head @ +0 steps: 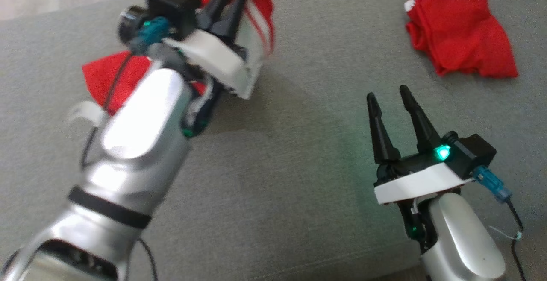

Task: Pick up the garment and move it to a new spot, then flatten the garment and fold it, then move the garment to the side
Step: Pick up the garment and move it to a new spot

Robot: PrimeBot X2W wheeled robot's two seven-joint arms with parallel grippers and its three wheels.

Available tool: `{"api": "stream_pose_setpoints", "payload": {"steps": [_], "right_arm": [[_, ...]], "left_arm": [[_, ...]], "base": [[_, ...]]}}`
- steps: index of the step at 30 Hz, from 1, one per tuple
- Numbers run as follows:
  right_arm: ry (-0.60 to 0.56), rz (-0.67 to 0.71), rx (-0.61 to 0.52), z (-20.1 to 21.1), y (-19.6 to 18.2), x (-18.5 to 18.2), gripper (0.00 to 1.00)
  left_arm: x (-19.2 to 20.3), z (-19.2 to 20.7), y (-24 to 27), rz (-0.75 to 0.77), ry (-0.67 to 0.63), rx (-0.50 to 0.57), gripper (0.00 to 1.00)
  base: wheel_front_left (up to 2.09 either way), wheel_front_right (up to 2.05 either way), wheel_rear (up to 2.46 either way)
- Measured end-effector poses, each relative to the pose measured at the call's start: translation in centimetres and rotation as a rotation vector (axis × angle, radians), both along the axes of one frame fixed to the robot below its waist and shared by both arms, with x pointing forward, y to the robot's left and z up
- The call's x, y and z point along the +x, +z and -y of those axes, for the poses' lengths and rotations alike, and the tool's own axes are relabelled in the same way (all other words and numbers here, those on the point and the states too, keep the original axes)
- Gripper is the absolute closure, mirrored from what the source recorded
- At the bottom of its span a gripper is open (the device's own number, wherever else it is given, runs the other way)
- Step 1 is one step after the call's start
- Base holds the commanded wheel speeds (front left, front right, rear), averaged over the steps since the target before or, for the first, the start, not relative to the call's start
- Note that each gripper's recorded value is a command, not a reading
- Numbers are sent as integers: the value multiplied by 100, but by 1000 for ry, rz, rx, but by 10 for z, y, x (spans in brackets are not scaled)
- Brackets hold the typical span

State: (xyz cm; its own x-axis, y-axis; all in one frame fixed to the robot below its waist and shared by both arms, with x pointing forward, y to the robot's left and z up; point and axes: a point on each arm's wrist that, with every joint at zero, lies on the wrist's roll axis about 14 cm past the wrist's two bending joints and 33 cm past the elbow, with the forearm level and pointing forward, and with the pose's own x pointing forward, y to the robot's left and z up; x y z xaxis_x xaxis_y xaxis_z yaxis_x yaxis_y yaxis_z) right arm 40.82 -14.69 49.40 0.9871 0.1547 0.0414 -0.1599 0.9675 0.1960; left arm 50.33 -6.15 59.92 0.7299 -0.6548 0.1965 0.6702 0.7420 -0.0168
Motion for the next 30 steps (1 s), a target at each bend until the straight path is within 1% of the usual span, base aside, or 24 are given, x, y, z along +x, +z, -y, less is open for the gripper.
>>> {"api": "stream_pose_setpoints", "payload": {"steps": [1, 2, 3, 4, 6, 8, 10, 13, 16, 19, 21, 25, 28, 30], "right_arm": [[-6, -2, 1, 2, -1, -1, 0], [-12, -5, 0, 4, -1, -3, 0], [-20, -8, -2, 7, -2, -5, 0], [-29, -11, -4, 10, -2, -6, 0], [-44, -11, 0, 15, -2, -8, 0], [-50, -5, 1, 17, 0, -9, 0], [-56, 2, 3, 19, 3, -9, 0], [-58, 12, 6, 19, 5, -6, 0], [-42, 27, 1, 14, 9, -1, 0], [-21, 37, -4, 6, 12, 3, 0], [-7, 38, -6, 0, 12, 4, 0], [19, 29, -7, -10, 8, 3, 0], [48, 32, -5, -21, 9, 2, 0], [65, 42, -2, -27, 12, 3, 0]], "left_arm": [[-2, 11, 0, -6, -17, -13, 100], [-5, 22, 0, -15, -36, -23, 75], [-9, 32, -2, -22, -57, -29, 5], [-16, 43, -6, -28, -92, -20, 0], [-30, 61, -12, -35, -158, -3, 0], [-39, 69, -17, -36, -189, 6, 0], [-42, 67, -21, -51, -182, 2, 0], [-37, 49, -27, -80, -113, -21, 0], [-26, 15, -31, -95, -7, -38, 0], [-14, -40, -19, -62, 133, -75, 0], [-15, -76, -19, -49, 214, -86, 0], [-37, -135, -44, -89, 349, -76, 0], [-63, -161, -63, -129, 404, -69, 0], [-77, -175, -70, -147, 445, -86, 0]], "base": [[0, 0, 0], [0, 0, 0], [0, 0, 0], [0, 0, 0], [0, 0, 0], [0, 0, 0], [0, 0, 0], [0, 0, 0], [0, 0, 0], [0, 0, 0], [0, 0, 0], [0, 0, 0], [0, 0, 0], [0, 0, 0]]}}
